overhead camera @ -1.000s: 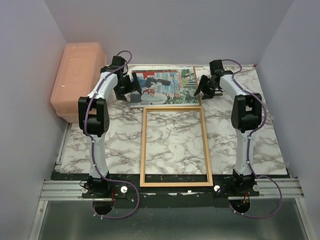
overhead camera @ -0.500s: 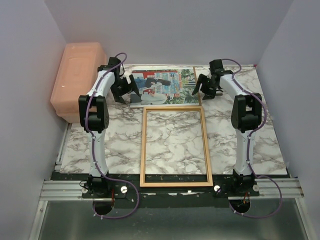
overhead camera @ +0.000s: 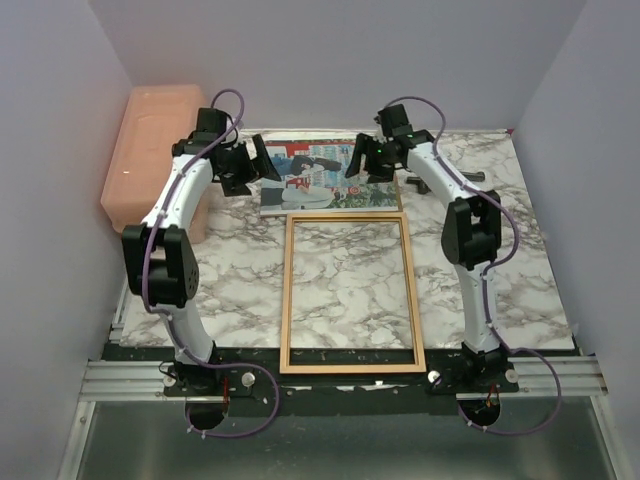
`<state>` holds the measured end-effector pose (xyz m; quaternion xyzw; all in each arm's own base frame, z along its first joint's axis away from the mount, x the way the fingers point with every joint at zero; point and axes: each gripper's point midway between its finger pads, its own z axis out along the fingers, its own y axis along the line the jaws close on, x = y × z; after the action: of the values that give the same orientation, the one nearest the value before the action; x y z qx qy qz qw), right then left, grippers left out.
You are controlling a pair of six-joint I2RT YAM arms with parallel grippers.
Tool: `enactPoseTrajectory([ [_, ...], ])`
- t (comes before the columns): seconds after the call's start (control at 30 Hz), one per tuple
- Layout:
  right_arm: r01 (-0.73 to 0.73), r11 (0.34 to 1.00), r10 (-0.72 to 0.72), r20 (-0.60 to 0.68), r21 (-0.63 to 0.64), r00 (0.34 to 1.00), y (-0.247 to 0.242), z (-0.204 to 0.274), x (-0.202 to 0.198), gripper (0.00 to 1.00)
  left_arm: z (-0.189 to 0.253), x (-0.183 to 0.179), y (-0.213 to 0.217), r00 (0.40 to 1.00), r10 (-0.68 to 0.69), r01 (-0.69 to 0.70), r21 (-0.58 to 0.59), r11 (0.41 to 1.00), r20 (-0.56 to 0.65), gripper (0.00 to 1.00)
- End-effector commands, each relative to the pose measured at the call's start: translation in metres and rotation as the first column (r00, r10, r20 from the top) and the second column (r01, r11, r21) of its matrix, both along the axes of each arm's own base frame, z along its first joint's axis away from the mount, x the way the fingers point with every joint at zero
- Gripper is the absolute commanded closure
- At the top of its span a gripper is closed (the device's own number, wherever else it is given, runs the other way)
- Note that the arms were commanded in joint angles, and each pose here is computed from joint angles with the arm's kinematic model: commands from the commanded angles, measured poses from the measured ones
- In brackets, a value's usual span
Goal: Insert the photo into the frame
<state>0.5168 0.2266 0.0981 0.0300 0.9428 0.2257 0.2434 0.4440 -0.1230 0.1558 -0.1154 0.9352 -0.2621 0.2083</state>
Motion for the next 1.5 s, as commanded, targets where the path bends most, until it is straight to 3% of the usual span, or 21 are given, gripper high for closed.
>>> enactPoseTrajectory([
  [0.0, -0.138, 0.99, 0.137, 0.035, 0.017, 0.99, 0.07, -0.003, -0.01, 0.25, 0.081, -0.015, -0.01, 0.959, -0.051, 0.067, -0.046, 0.997, 0.279, 0.01],
  [0.27, -0.336, 0.941, 0.322, 0.184, 0.049, 0.929, 0.18, 0.009, -0.041, 0.26, 0.159, -0.067, -0.001, 0.85, -0.028, 0.053, -0.031, 0.998, 0.526, 0.02],
  [0.57, -0.362, 0.924, 0.383, 0.343, -0.126, 0.858, 0.232, -0.008, -0.052, 0.25, 0.21, -0.122, 0.023, 0.707, 0.078, -0.074, -0.036, 0.997, 0.703, 0.01],
  [0.9, -0.307, 0.811, 0.534, 0.415, -0.498, 0.737, 0.259, -0.056, -0.066, 0.16, 0.211, -0.151, 0.045, 0.667, 0.122, -0.172, -0.007, 0.985, 0.735, 0.01],
  [1.03, -0.279, 0.79, 0.552, 0.435, -0.545, 0.712, 0.267, -0.063, -0.07, 0.16, 0.215, -0.157, 0.048, 0.654, 0.12, -0.185, 0.004, 0.983, 0.747, 0.02],
  [1.27, -0.116, 0.733, 0.575, 0.519, -0.671, 0.632, 0.276, -0.056, -0.065, 0.0, 0.212, -0.158, 0.049, 0.663, 0.103, -0.18, 0.025, 0.983, 0.741, 0.02],
  [1.47, -0.098, 0.737, 0.555, 0.517, -0.669, 0.652, 0.281, -0.065, -0.055, 0.0, 0.21, -0.159, 0.047, 0.668, 0.086, -0.166, 0.035, 0.986, 0.739, 0.01],
])
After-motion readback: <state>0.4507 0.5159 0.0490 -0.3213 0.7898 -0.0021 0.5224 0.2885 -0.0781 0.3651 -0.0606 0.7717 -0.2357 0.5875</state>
